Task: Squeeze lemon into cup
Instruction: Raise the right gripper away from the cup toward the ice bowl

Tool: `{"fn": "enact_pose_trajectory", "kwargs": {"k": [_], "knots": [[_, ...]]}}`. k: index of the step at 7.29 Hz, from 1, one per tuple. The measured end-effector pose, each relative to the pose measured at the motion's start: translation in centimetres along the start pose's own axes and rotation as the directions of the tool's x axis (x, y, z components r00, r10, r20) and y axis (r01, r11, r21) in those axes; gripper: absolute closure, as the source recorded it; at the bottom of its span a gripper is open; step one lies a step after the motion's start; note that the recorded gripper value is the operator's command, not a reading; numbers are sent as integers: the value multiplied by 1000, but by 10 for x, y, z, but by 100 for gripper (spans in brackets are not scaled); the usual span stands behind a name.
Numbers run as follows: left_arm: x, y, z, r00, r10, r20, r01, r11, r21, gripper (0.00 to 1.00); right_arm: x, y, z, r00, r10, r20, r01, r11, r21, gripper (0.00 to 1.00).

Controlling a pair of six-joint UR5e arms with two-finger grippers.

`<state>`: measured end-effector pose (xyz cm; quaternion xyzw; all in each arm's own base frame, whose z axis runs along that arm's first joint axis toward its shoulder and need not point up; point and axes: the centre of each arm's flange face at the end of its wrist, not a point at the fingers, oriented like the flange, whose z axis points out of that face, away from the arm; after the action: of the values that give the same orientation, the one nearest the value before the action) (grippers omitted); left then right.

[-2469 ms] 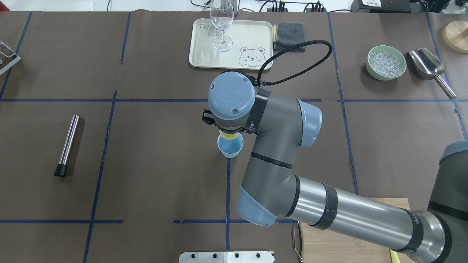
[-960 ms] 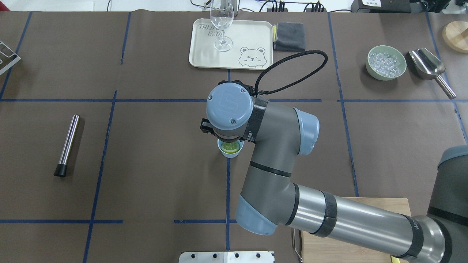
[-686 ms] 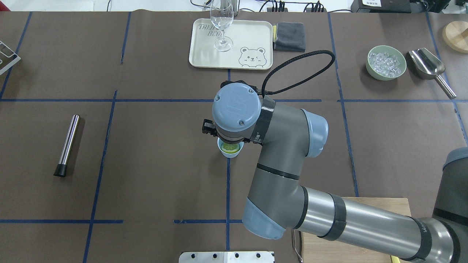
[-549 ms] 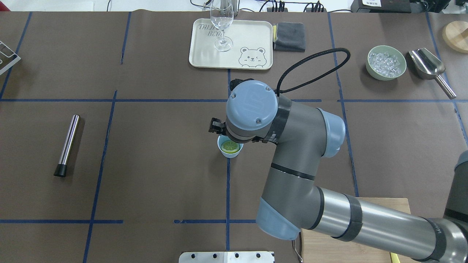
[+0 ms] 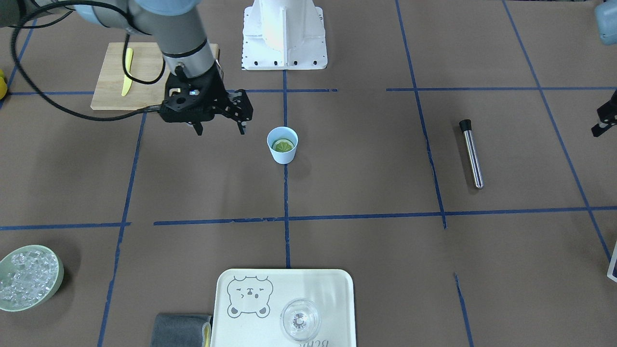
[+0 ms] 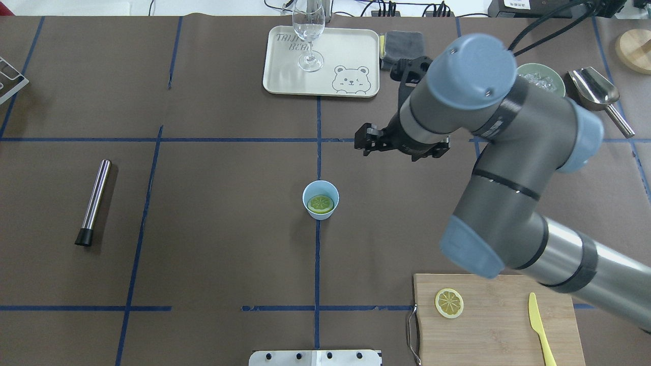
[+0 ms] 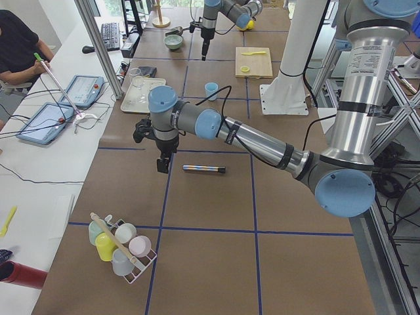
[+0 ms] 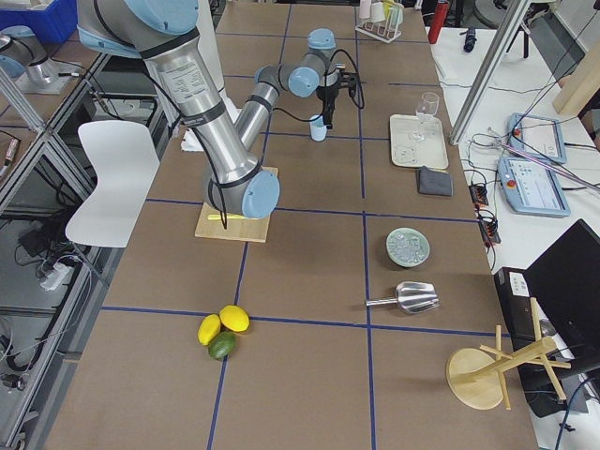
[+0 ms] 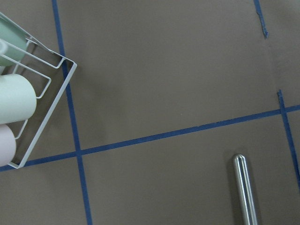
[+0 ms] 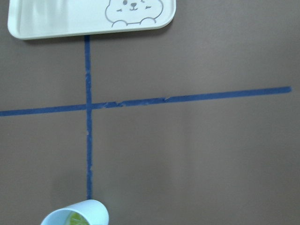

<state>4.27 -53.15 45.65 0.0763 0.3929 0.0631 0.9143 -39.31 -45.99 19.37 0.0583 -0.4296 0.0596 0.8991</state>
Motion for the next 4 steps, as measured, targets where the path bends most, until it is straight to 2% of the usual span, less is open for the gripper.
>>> {"fn": "enact_pose_trajectory", "kwargs": {"k": [2,4], "knots": [[56,5,26,998,-52,-30,51,998,-48,0,85,-46,-20,996,-90,-23,90,996,-21,0],[92,13,66,999,-26,-44,20,992,-128,0,163,-80,-33,988,-143,-53,141,989,-37,0]]}}
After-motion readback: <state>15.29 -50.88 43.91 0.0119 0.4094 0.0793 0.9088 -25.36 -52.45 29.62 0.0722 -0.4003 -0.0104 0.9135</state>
